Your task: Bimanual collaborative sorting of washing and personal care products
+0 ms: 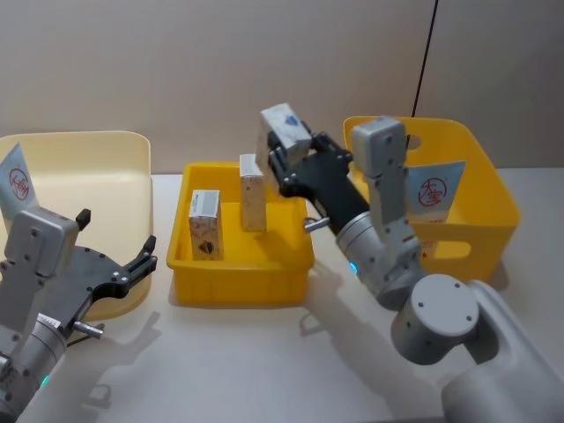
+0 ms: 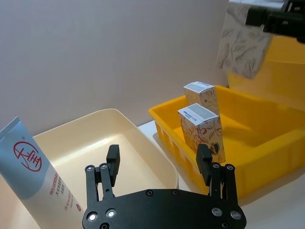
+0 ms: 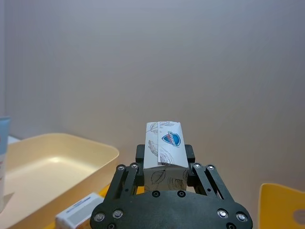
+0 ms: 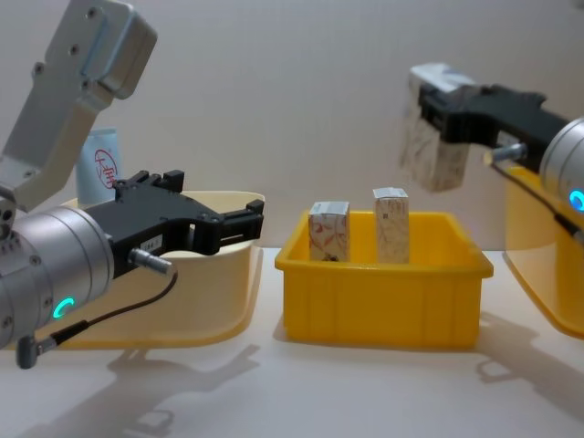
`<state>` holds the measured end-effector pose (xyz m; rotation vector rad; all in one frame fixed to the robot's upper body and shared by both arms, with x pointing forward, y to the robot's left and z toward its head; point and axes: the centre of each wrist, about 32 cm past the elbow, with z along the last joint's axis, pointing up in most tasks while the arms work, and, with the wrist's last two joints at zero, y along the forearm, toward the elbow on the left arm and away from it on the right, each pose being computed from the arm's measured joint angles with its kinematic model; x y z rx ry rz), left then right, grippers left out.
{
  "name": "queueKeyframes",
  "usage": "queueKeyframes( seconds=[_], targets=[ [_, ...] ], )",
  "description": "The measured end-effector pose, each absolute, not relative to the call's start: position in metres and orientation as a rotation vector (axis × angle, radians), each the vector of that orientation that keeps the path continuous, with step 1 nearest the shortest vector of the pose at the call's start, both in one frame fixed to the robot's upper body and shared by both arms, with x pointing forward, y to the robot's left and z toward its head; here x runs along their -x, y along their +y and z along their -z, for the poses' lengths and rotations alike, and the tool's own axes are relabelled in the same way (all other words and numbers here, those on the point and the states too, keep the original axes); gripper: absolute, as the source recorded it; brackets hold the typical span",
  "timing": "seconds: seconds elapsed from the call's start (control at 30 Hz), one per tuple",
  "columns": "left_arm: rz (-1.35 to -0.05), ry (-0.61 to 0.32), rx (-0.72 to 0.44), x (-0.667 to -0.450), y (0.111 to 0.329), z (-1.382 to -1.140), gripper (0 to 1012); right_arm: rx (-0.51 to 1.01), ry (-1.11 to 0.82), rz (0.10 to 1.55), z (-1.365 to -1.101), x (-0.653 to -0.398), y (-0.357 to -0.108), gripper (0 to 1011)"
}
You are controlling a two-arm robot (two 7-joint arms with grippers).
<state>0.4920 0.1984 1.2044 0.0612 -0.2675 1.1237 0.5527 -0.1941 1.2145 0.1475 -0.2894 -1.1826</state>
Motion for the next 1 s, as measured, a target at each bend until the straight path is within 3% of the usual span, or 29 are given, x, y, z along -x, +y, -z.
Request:
queueKeyframes(
  seconds=[0.47,1.0],
  targets=[
    [-1.124,-0.268,-0.061,-0.492,0.198,-1.204,1000,-0.189,-0.401,1.347,-1.224,-0.55,-0.212,444],
    [-1.124,-0.268,-0.061,-0.492,0.198,-1.204,1000,-0.155,-0.398,1.506,-1.219,-0.539,-0.22,444]
  ],
)
